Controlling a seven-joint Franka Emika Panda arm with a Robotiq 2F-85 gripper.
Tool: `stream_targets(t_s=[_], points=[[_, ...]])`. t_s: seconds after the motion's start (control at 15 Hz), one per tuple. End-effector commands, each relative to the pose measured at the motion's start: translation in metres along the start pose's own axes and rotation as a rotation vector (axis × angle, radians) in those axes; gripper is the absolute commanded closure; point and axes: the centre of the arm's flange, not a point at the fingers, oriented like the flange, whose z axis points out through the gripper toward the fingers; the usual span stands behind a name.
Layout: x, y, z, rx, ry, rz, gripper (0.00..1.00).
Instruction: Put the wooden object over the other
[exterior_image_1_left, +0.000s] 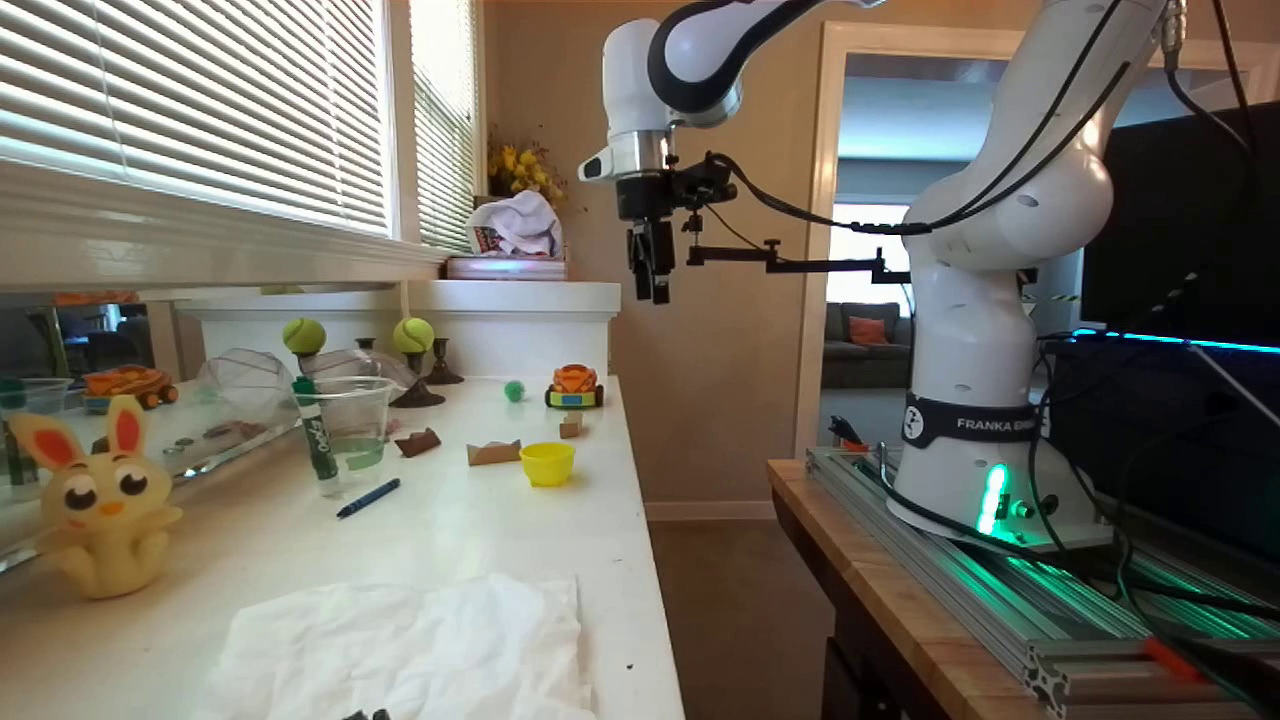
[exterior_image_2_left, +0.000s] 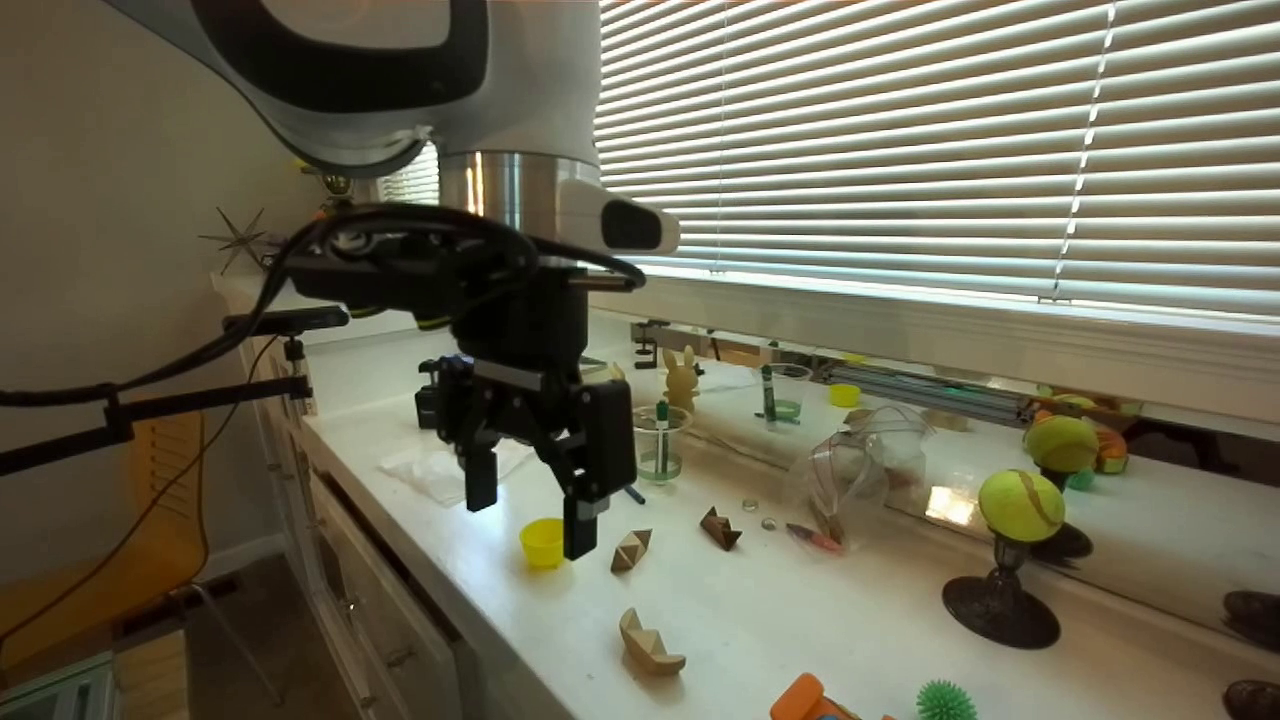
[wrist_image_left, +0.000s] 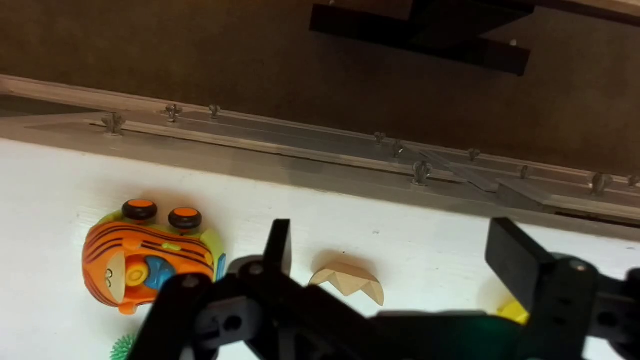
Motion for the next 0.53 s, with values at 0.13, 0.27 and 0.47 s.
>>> stream_targets(t_s=[0.13,0.27,0.47], points=[[0.0,0.0,0.0,0.0,0.0,0.0,0.0],[0.0,0.0,0.0,0.0,0.0,0.0,0.0],[0.0039,0.0015,-0.0024,0.012,0.005,0.003,0.0]])
